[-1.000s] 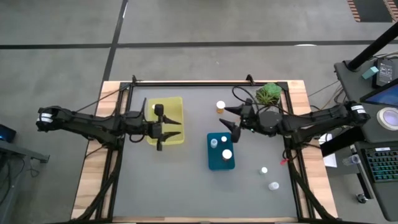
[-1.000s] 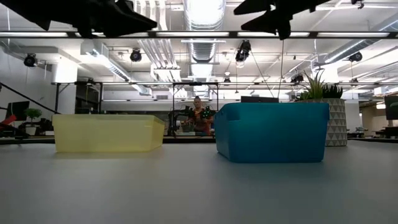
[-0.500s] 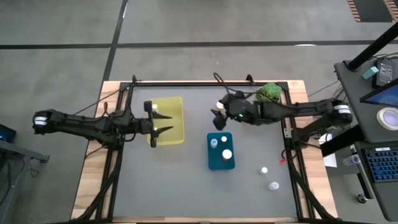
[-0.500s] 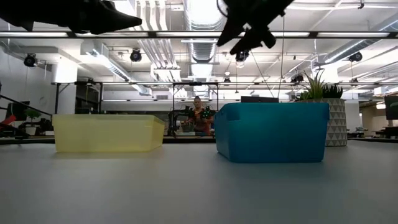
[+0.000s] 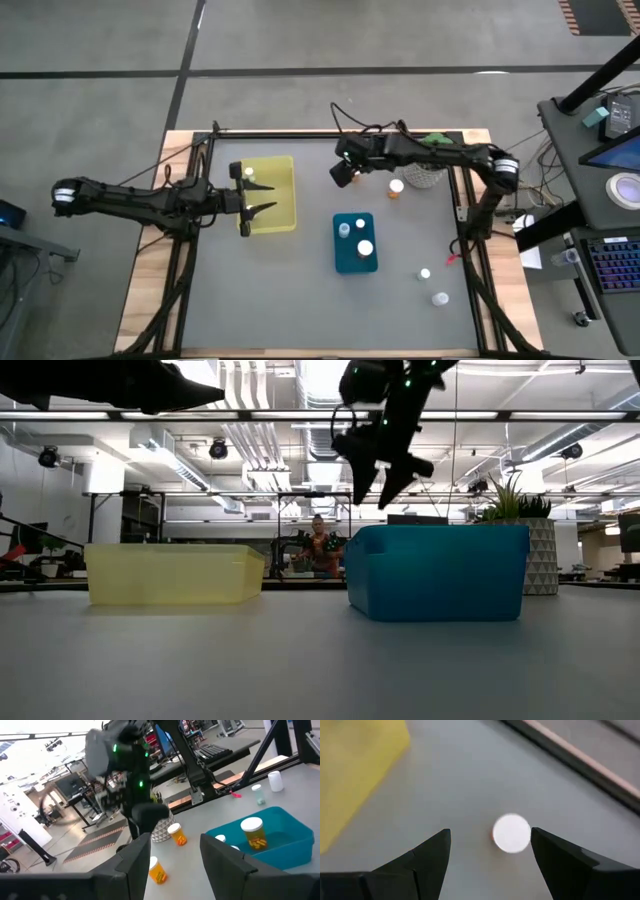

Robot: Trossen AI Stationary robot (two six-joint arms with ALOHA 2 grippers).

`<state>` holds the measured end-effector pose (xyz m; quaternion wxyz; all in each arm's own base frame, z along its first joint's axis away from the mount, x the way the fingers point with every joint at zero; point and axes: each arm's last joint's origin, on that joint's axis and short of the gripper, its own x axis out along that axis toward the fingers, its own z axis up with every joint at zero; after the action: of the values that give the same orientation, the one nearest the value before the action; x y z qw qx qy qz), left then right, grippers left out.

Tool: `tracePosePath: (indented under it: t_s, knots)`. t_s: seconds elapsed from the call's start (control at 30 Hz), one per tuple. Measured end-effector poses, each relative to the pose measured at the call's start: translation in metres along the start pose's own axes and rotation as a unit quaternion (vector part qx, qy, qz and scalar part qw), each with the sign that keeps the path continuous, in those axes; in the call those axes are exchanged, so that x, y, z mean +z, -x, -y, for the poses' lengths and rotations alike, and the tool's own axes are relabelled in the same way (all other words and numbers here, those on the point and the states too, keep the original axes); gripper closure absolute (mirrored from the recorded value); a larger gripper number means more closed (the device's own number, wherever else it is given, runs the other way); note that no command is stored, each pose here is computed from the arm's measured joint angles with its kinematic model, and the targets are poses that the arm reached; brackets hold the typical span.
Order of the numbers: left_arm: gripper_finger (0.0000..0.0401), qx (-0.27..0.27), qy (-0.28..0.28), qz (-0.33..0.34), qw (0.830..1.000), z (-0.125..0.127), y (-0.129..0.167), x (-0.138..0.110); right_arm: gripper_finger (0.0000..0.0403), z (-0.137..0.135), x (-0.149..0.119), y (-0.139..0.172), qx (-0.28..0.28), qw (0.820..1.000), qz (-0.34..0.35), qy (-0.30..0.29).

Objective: Pick and place medicine bottles into bin by pill shape (circle, oval)
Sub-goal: Put the left orange capsule bottle into the blue bin

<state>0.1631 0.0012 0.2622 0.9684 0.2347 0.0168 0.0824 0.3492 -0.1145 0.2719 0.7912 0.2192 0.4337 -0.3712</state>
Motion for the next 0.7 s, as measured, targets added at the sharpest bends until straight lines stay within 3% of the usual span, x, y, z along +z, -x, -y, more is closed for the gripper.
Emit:
tracePosePath:
  t_s: [0.2, 0.4, 0.7]
  knots:
    - [0.0244, 0.001, 0.002, 0.001, 1.0, 0.0, 0.0, 0.0, 0.0136, 0.012, 0.006, -0.024, -0.005, 0.999, -0.04, -0.02]
    - [0.0244, -0.001, 0.004, -0.002, 1.0, 0.001, -0.001, -0.001, 0.0134, 0.023, 0.009, -0.026, -0.018, 0.998, -0.049, -0.045]
    - [0.0244, -0.002, 0.003, -0.005, 1.0, 0.001, -0.002, -0.002, 0.0099, 0.022, 0.005, -0.039, -0.026, 0.996, -0.063, -0.049]
